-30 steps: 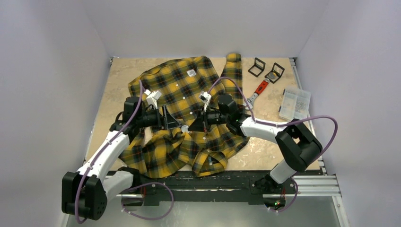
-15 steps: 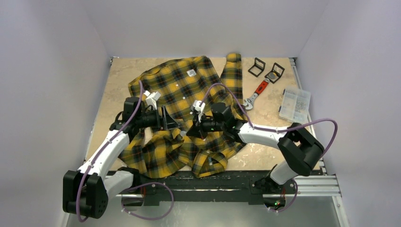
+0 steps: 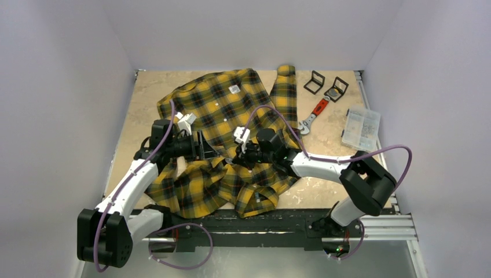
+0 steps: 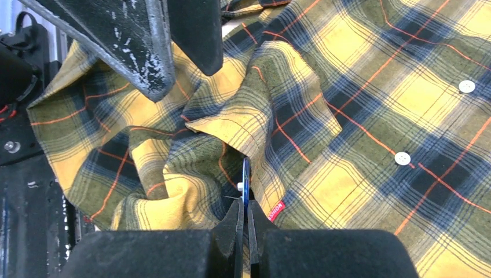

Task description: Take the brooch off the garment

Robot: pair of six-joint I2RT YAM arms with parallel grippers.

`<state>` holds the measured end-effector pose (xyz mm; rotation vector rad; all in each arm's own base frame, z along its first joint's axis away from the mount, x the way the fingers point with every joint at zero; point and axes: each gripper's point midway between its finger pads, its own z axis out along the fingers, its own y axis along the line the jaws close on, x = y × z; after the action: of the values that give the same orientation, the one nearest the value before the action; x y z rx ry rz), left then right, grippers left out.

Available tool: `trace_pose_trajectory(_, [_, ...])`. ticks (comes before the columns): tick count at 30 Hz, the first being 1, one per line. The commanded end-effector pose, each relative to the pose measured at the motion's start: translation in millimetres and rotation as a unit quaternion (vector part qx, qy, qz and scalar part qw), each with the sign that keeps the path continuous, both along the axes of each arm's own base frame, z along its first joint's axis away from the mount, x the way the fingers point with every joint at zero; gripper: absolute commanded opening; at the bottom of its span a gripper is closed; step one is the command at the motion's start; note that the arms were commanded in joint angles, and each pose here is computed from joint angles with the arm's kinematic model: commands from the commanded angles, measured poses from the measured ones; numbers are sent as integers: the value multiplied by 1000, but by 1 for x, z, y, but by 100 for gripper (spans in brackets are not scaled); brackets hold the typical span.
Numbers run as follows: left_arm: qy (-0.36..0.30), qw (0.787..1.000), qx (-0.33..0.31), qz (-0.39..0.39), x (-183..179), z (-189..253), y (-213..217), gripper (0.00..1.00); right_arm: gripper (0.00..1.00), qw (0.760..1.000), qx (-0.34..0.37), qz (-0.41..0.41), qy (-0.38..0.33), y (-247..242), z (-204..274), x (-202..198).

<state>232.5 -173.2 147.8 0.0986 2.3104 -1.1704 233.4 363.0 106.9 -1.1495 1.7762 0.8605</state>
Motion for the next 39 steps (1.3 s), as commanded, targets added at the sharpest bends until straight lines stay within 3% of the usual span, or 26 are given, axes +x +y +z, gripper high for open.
trace_pose_trajectory(1, [-22,1000,7,0,4,6,4,68,0,999,3,-31,-37,-4,15,14])
trace_pose_trajectory(9, [-50,998,24,-2,12,17,14,75,0,997,61,-50,16,-20,59,49])
trace_pose_trajectory(13, [-114,992,46,-37,14,45,16,78,0,988,133,-14,76,-24,102,43])
trace_pose_trajectory(16, [-179,980,54,-68,11,71,16,78,0,982,151,26,111,-25,124,28])
trace_pose_trajectory(20, [-230,964,15,-130,-3,102,3,73,0,970,169,83,154,-25,146,1])
trace_pose_trajectory(25, [-245,951,-61,-180,-19,124,-13,63,0,953,182,138,198,-28,166,-26])
trace_pose_trajectory(30, [-257,944,-70,-196,-28,126,-22,60,0,945,181,156,221,-31,178,-39])
trace_pose_trajectory(39, [-196,954,-87,-210,-39,111,-44,55,0,941,185,132,251,-29,181,-34])
